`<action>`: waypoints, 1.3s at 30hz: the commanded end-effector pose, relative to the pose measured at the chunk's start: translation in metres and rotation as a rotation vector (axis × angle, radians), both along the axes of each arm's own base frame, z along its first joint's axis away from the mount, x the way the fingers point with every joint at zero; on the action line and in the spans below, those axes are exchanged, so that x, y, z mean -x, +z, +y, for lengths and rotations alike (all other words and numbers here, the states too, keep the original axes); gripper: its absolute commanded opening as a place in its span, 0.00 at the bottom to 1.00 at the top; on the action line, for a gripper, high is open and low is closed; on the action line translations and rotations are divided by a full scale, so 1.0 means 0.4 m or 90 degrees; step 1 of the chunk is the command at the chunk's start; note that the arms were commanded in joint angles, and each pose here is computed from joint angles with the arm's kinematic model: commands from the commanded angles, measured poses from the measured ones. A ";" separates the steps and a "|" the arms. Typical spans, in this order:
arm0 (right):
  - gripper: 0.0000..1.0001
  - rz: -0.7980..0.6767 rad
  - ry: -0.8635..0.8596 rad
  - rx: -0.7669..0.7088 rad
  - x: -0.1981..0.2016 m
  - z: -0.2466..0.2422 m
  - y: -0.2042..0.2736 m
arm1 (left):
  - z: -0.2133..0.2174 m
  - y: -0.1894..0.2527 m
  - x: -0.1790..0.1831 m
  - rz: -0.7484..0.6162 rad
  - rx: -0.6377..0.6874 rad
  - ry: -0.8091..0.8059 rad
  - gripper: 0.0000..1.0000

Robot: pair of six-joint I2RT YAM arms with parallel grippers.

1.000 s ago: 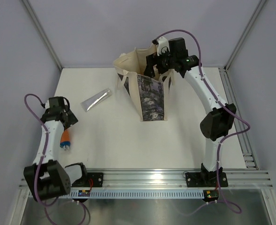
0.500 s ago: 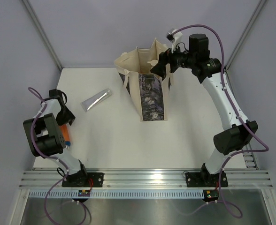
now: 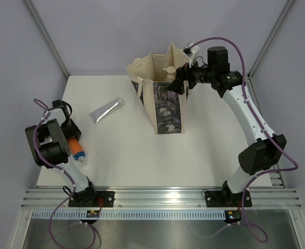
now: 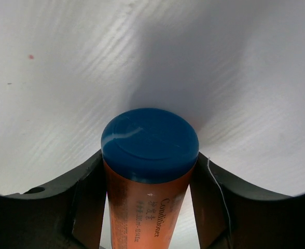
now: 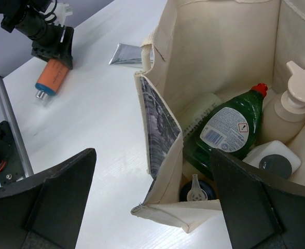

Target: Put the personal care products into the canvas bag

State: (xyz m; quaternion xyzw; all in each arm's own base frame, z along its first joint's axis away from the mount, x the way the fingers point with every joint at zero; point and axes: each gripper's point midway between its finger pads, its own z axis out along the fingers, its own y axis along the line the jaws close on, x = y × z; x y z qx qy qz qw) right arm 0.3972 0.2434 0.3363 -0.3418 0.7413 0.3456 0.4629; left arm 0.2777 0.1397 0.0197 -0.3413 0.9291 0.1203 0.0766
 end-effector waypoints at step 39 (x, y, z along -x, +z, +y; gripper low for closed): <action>1.00 -0.069 0.148 0.279 0.230 0.535 -0.532 | -0.639 0.253 -0.094 -0.458 0.740 -0.220 0.00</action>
